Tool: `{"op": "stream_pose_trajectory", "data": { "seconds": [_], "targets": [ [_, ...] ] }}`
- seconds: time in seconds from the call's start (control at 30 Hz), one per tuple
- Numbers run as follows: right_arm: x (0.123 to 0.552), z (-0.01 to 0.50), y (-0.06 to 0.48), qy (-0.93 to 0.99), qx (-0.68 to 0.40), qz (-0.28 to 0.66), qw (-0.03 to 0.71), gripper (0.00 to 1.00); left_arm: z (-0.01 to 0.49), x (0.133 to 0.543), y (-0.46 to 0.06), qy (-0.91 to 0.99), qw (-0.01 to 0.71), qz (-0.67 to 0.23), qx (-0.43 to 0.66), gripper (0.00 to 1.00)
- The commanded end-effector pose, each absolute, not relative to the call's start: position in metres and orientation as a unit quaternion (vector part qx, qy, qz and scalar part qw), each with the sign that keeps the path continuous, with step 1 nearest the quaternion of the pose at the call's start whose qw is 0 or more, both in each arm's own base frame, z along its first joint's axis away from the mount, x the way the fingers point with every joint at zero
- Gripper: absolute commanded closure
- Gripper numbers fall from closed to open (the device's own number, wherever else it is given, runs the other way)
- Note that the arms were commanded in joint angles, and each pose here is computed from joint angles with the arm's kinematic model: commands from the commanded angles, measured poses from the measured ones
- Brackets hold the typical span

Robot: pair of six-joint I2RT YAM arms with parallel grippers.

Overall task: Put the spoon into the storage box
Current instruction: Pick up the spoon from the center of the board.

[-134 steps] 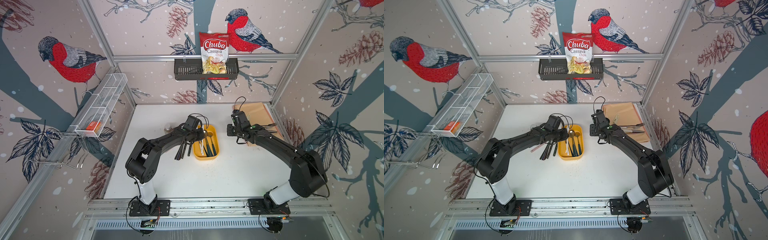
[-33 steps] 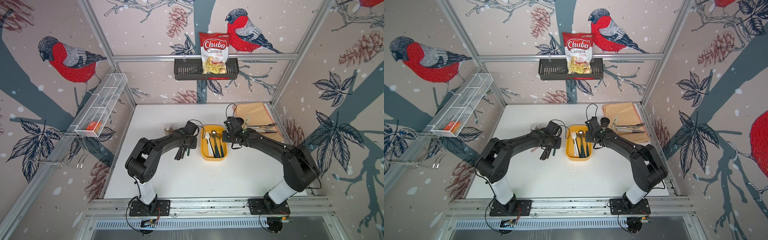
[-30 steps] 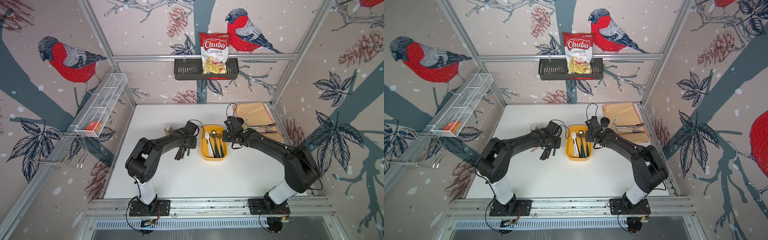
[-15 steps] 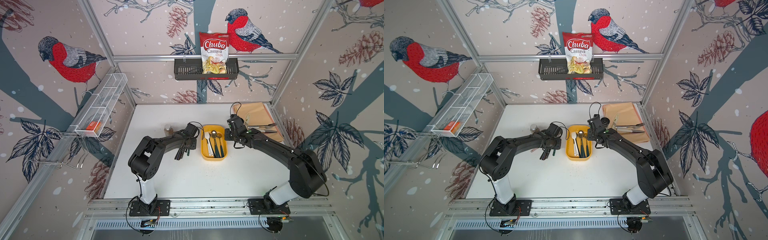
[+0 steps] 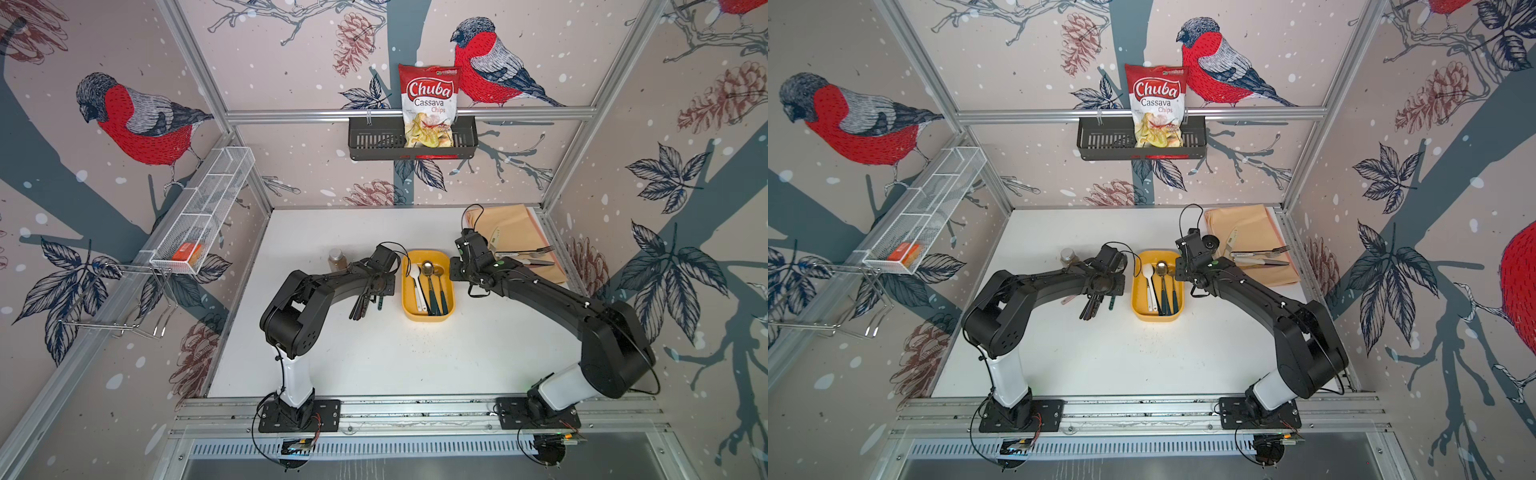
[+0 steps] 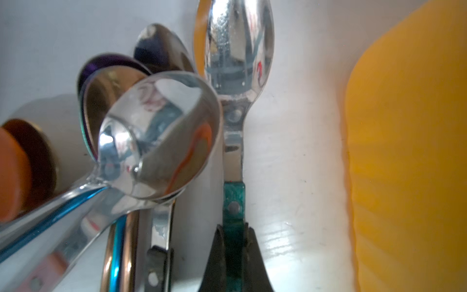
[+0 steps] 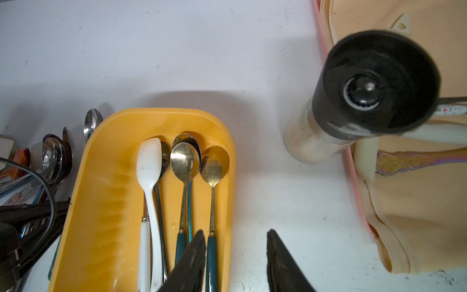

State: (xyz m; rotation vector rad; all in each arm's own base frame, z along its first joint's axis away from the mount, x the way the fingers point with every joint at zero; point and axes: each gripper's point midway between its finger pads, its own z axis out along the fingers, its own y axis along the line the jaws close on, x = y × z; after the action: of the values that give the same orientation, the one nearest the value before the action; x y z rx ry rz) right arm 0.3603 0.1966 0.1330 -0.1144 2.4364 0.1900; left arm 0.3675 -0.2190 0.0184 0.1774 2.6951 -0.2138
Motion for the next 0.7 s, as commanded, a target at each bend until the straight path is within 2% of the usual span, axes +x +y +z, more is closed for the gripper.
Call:
{"op": "stream_pose_trajectory", "data": {
  "seconds": [0.0, 0.67],
  "targets": [
    [0.363, 0.138, 0.194, 0.933, -0.038, 0.068, 0.351, 0.58, 0.006, 0.346, -0.224, 0.978, 0.166, -0.089, 0.085, 1.0],
    [0.366, 0.139, 0.193, 0.932, -0.037, 0.067, 0.354, 0.58, 0.062, 0.345, -0.232, 0.967, 0.205, -0.128, 0.087, 1.0]
  ]
}}
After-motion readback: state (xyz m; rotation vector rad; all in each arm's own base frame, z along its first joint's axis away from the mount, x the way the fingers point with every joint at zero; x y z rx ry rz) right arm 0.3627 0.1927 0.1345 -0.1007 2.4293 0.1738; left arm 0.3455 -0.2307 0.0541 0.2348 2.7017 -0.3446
